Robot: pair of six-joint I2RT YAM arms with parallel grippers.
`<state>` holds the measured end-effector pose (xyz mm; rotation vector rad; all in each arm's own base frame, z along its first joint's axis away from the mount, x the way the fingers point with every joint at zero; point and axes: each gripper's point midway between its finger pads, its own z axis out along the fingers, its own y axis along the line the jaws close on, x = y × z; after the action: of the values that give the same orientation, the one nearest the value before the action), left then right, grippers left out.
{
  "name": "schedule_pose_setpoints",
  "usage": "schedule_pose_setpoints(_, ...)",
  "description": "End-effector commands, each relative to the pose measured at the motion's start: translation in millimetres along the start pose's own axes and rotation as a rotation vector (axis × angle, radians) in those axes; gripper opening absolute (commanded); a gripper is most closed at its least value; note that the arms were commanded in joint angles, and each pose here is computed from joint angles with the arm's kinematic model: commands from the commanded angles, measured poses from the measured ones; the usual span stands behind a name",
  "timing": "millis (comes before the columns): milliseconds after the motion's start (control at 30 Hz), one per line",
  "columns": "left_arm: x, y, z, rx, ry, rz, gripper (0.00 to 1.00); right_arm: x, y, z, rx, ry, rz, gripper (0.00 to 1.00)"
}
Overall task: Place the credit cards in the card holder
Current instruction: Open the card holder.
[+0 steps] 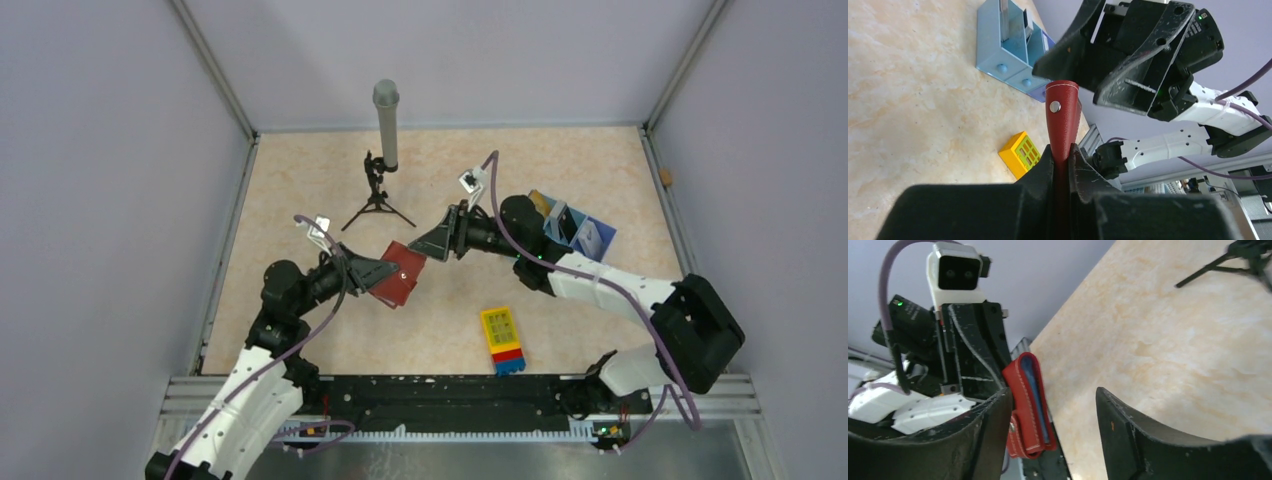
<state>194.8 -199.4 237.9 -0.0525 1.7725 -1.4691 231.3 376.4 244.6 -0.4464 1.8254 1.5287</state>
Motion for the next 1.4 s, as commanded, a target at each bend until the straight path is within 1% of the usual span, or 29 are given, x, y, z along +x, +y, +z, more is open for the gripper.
schedule_pose_setpoints(0,-10,-26,1,0.061,0.010,0.053,0.00,-44,10,-24,0.049,-0.086,-0.170,0.64)
schedule_pose_setpoints(33,-12,-26,2,0.056,0.006,0.045,0.00,-46,14,-29,0.054,-0.088,-0.208,0.65)
schedule_pose_setpoints(167,-18,-20,7,0.010,-0.004,-0.001,0.00,-40,25,-44,0.035,-0.049,-0.299,0.55)
schedule_pose_setpoints(267,-17,-18,9,-0.008,0.015,-0.021,0.00,-31,37,-50,-0.031,-0.007,-0.325,0.54)
schedule_pose_setpoints(400,-14,-15,12,-0.004,0.036,-0.039,0.00,-19,51,-48,-0.138,0.034,-0.302,0.54)
schedule_pose_setpoints(600,-9,-18,12,0.023,0.060,-0.042,0.00,-9,55,-35,-0.199,0.060,-0.276,0.52)
schedule_pose_setpoints(800,-6,-26,10,0.076,0.076,-0.036,0.00,5,45,-20,-0.216,0.106,-0.235,0.44)
schedule_pose_setpoints(1000,-6,-35,9,0.121,0.078,-0.039,0.00,25,41,-10,-0.240,0.181,-0.212,0.43)
schedule_pose_setpoints(1233,-10,-34,10,0.121,0.050,-0.031,0.00,49,53,-3,-0.302,0.272,-0.198,0.41)
schedule_pose_setpoints(1367,-14,-34,9,0.113,0.023,-0.019,0.00,53,51,-3,-0.280,0.277,-0.188,0.40)
